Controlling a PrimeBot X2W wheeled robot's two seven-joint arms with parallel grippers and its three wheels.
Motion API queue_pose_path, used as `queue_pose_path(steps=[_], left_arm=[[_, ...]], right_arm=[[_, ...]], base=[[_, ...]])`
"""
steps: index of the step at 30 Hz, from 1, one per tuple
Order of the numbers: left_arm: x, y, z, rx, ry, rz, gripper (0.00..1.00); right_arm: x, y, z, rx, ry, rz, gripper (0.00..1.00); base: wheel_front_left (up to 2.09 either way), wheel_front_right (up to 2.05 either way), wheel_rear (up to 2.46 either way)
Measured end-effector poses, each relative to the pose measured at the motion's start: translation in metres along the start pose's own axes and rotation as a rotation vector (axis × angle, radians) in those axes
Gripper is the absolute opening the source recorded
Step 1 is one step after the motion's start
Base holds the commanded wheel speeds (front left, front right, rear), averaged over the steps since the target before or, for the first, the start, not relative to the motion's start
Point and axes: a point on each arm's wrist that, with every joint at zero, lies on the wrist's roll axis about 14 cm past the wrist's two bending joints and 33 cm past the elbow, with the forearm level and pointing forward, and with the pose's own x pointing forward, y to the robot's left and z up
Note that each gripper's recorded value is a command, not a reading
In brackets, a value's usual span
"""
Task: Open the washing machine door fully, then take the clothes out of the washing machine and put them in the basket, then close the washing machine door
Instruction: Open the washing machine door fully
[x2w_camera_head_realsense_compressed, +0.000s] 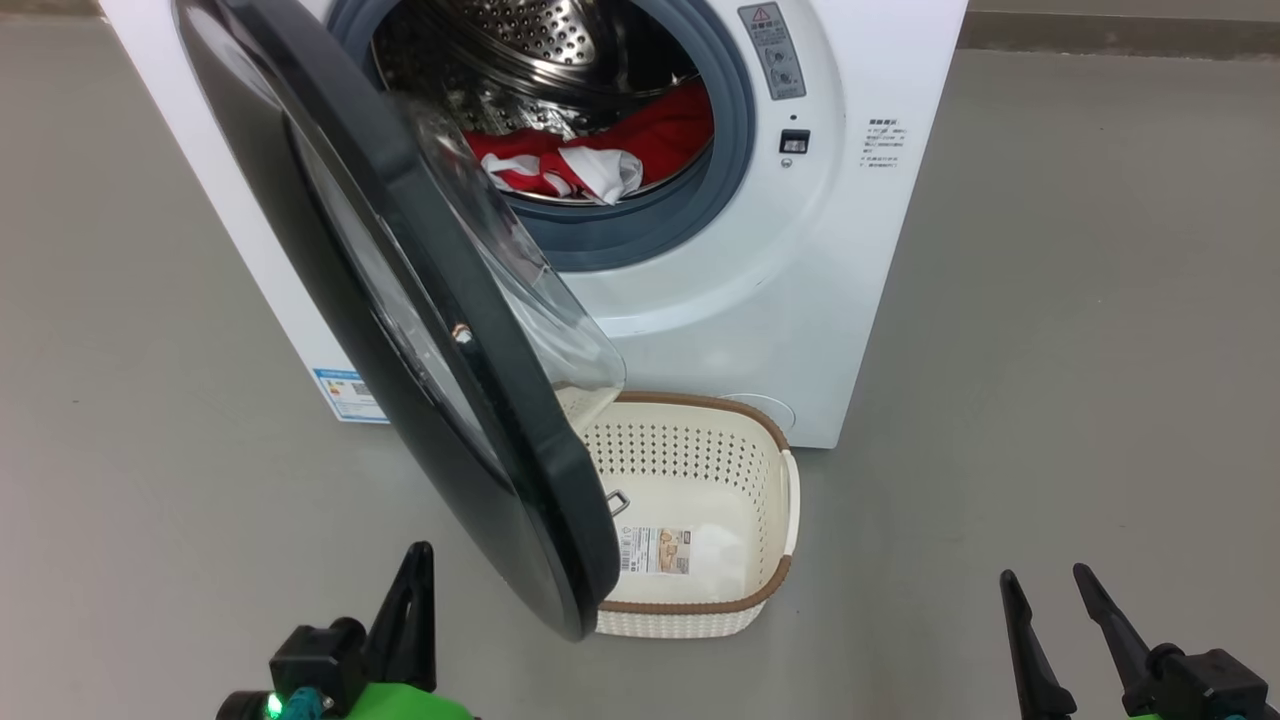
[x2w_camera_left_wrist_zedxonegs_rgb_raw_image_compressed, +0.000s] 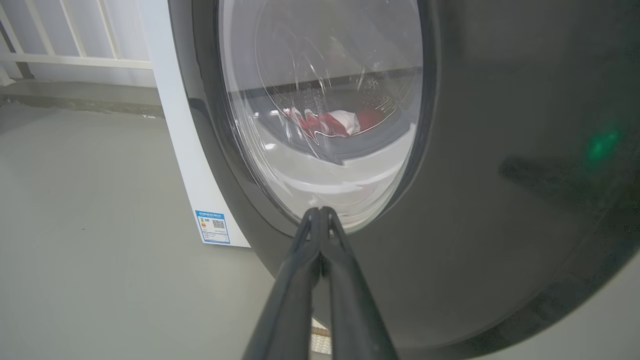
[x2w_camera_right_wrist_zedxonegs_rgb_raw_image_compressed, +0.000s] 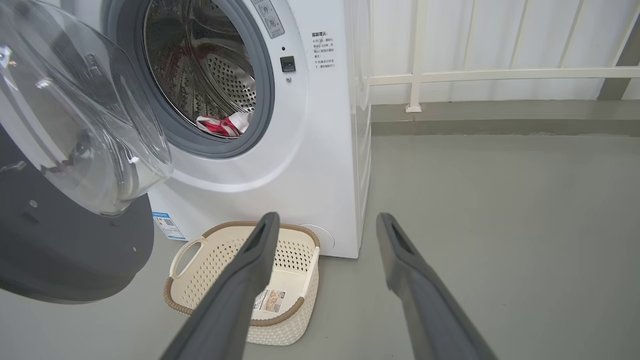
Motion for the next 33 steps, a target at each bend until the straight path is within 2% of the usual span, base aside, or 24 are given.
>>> queue_pose_path(steps=[4,10,17,22,27,33], left_arm=[[0.0,-0.001,0.001,-0.001,-0.005,-0.002,0.0],[0.007,0.002,0.042,-0.005,-0.131,0.012,0.0],[0.0,-0.005,0.14,0.031,-0.438,0.002,0.0],[-0.026,-0.022,0.216,0.06,-0.698,-0.043,0.0],[-0.061,-0.062,0.264,0.043,-0.882,-0.181,0.0],[-0.078,-0.123,0.256,-0.016,-0.869,-0.426,0.0]], right_arm=[[0.0,0.0,0.0,0.0,0.0,-0.001,1.0],[0.001,0.0,-0.001,0.0,0.004,0.0,1.0],[0.002,0.003,0.0,-0.001,0.001,0.009,1.0],[0.003,0.005,0.002,-0.008,-0.006,0.018,1.0],[0.002,0.008,0.004,-0.009,-0.012,0.025,1.0],[0.002,0.011,0.003,-0.007,-0.008,0.034,1.0]], base=[[0.0,0.0,0.0],[0.0,0.0,0.0],[0.0,0.0,0.0],[0.0,0.0,0.0],[0.0,0.0,0.0],[0.0,0.0,0.0]])
